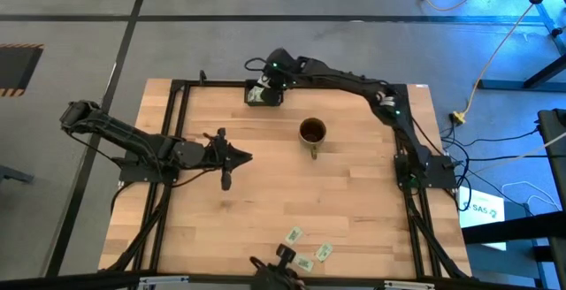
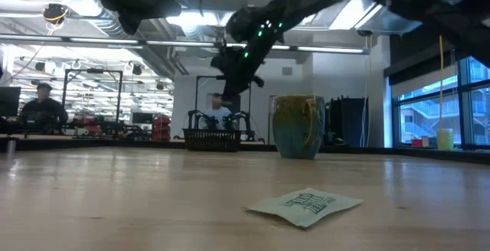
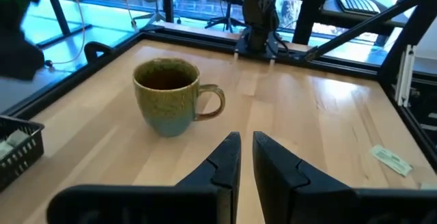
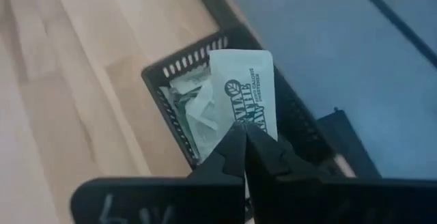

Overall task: Pick and place Stevia / Truvia into bins
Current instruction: Put the stevia packet into the black container

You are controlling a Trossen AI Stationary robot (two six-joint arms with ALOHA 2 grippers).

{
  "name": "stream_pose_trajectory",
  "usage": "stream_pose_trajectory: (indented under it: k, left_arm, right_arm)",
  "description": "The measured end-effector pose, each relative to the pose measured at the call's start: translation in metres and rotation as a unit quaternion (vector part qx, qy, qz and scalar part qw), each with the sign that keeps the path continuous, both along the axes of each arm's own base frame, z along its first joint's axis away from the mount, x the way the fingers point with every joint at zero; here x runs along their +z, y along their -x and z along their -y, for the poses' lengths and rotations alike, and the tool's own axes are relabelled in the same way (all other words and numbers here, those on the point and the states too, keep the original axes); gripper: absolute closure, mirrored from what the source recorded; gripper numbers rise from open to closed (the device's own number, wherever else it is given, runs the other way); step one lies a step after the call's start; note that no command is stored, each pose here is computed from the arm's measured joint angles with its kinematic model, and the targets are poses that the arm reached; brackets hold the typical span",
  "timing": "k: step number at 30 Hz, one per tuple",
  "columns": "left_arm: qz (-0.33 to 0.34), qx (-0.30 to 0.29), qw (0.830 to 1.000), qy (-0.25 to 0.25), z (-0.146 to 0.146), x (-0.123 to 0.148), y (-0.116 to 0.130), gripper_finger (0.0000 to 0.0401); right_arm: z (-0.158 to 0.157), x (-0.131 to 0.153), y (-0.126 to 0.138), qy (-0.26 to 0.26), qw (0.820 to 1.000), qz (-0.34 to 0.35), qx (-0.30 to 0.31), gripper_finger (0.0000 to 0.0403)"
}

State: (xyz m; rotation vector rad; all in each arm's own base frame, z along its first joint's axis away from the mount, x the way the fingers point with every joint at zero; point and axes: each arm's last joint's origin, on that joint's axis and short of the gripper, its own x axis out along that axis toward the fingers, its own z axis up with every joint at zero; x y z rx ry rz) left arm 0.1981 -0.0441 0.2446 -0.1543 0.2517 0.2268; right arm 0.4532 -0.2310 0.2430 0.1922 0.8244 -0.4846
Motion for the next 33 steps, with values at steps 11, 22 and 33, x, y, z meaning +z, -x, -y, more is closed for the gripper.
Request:
stream_pose_trajectory:
  k: [11, 22, 33]
  left_arm:
    - [-0.005, 0.008, 1.0, 0.001, -0.003, -0.001, 0.0, 0.0368]
    - [-0.005, 0.008, 1.0, 0.001, -0.003, -0.001, 0.0, 0.0368]
    - [-0.005, 0.008, 1.0, 0.001, -0.003, -0.001, 0.0, 0.0368]
  right_arm:
    - [0.009, -0.051, -0.014, -0.026, 0.999, -0.042, 0.001, 0.0403]
    - [0.009, -0.055, -0.013, -0.025, 0.998, -0.053, 0.008, 0.0371]
    - [-0.017, -0.004, -0.006, -0.03, 0.995, -0.088, 0.04, 0.0325]
